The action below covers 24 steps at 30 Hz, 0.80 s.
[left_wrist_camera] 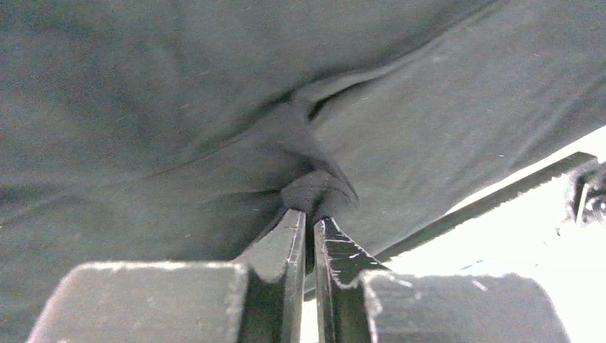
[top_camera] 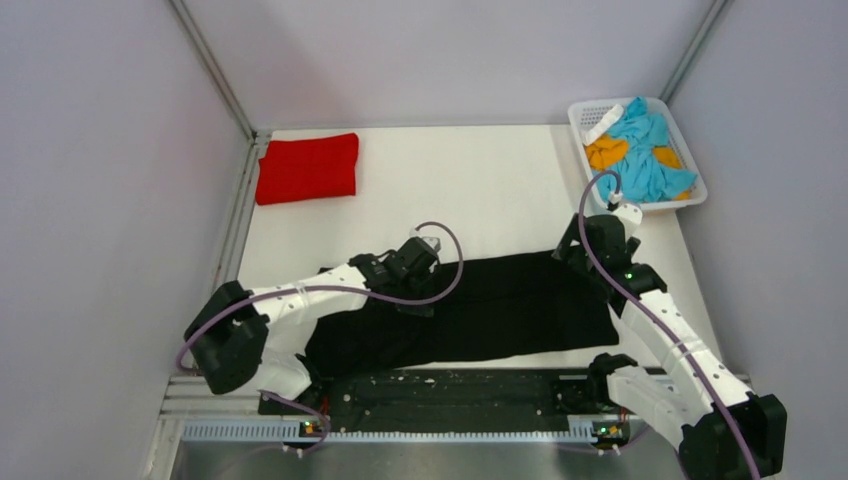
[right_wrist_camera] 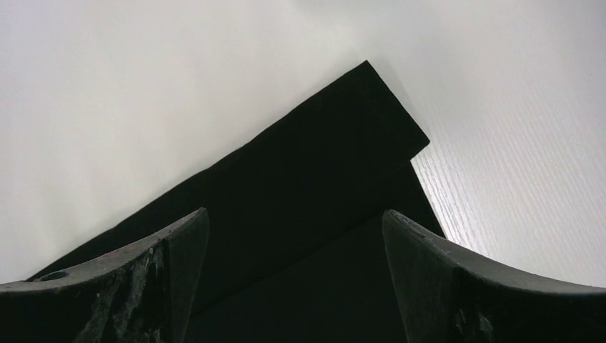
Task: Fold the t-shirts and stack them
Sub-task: Fold the other side of the tshirt into a rectangle
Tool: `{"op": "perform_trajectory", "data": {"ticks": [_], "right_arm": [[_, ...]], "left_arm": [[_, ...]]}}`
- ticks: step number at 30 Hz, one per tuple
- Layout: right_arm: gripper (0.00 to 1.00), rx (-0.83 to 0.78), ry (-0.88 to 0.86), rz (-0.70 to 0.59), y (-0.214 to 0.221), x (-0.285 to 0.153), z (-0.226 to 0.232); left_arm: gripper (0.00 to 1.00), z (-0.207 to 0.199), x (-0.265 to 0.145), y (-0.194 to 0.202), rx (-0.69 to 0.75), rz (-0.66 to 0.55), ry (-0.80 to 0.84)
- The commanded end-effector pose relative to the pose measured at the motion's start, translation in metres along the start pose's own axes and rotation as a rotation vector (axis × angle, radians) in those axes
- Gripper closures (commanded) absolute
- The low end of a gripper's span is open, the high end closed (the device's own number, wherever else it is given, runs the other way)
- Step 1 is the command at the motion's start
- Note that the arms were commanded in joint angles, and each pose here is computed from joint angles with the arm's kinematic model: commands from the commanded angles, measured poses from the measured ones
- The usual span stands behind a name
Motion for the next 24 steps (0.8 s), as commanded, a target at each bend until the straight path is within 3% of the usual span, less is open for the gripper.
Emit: {"op": "perform_trajectory", "data": {"ticks": [1,5,9,13,20,24], "right_arm": [[0.11,0.002,0.003,-0.027,-0.005,0.001,-0.001],[0.11,-0.004,0.000,-0.031,-0.007,0.000,-0.001],[0.11,-0.016,-0.010,-0.036,-0.007,-0.002,-0.001],[0.11,-0.026,-0.028,-0.046,-0.009,-0.003,0.001],[0.10,-0.048,-0.252,-0.088,-0.013,-0.010,0.027],[0.10,-0.014,-0.458,-0.050,-0.002,-0.008,0.056]], "left_arm": [[0.79,-0.032,0.014,-0.003,0.197,0.082,0.098],[0.40,-0.031,0.023,0.003,0.244,0.153,0.055],[0.22,-0.026,0.011,0.002,0.244,0.127,0.035],[0.02,-0.029,-0.011,0.002,0.230,0.078,0.115],[0.01,-0.001,-0.037,-0.017,0.074,-0.183,0.068],[0.01,0.030,-0.017,-0.033,-0.201,-0.207,0.058]]}}
Point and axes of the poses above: each gripper's point midway between its finger pads, its own x axis out along the fingers, its own z axis along the line the jaws close on, y = z × x, the point moved 5 cm from there along -x, back along the fingers, and after that the axes turned 14 degrees about -x, right-handed, at the moved point
